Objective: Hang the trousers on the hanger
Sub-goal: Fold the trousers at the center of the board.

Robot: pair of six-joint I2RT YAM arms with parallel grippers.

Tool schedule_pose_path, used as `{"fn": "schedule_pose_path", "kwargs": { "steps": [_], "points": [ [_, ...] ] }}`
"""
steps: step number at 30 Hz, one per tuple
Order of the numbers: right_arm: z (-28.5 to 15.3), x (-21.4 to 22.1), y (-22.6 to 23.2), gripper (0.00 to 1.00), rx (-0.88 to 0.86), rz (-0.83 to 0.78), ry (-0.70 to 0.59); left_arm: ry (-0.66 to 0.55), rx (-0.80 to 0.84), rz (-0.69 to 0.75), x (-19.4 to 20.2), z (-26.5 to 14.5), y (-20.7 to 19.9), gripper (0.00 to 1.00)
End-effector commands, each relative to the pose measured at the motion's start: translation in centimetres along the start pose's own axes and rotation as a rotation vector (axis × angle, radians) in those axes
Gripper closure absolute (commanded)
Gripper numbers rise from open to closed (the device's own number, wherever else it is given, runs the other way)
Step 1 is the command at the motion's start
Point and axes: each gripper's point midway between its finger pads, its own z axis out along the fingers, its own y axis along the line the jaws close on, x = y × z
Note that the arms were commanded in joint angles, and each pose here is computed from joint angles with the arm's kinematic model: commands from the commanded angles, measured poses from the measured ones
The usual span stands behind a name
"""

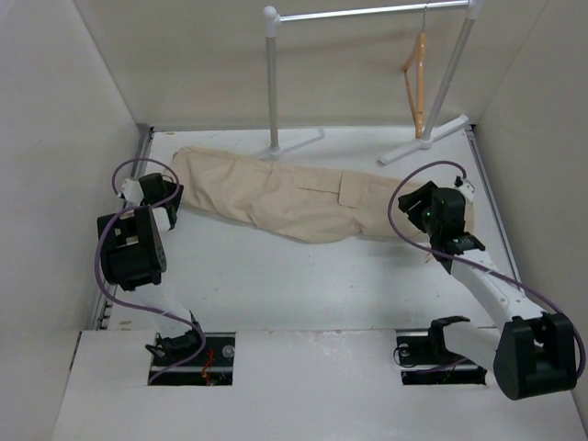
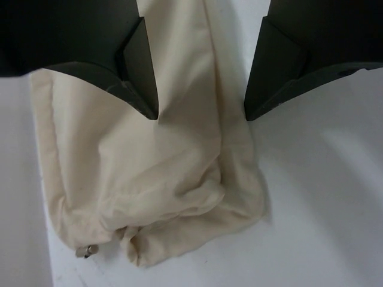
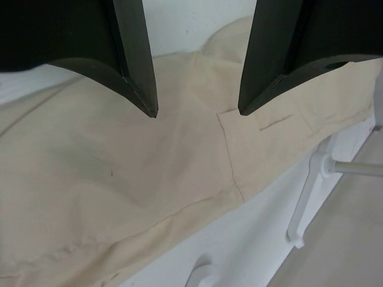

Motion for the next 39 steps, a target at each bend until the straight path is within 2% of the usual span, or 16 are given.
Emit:
{"fn": "schedule_pose_path", "kwargs": {
  "steps": [1, 4, 7, 8, 10, 13, 24, 34, 39],
  "points": [
    [-0.5, 0.2, -0.1, 0.37, -0.03, -0.006, -0.02, 0.05, 0.016, -0.09, 0.9, 1.5, 0.3, 0.44],
    [-0.6, 0.4, -1.5, 0.37, -0.003, 0.001, -0.027, 0.049, 0.005, -0.117, 1.0, 2.5, 1.1, 0.54],
    [-0.5, 0.1, -3.8, 0.34, 0.054, 0.041, -0.045, 0.049, -0.006, -0.122, 0.9, 3.1, 1.6, 0.79],
    [-0.4, -0.1, -4.9, 0.34, 0.084, 0.062, -0.054, 0.043, -0.018, -0.127, 0.7, 3.0, 2.1, 0.85],
    [-0.4, -0.9, -7.1, 0.33, 0.144, 0.098, -0.086, 0.02, -0.034, -0.137, 0.0, 2.4, 2.8, 0.9],
    [-0.3, -2.7, -10.9, 0.32, 0.251, 0.199, -0.168, -0.031, -0.097, -0.14, -0.4, 1.5, 4.2, 0.93],
    [0.4, -3.8, -18.5, 0.42, 0.425, 0.308, -0.204, -0.044, -0.149, -0.144, -2.1, 0.1, 4.7, 0.94],
    [3.9, -6.2, -19.0, 0.43, 0.395, 0.387, -0.17, -0.024, -0.153, -0.137, -1.9, -0.2, 4.8, 0.95],
    [5.4, -6.9, -18.6, 0.65, 0.391, 0.392, -0.149, -0.019, -0.16, -0.135, -1.8, -0.3, 4.9, 0.96]
  ]
}}
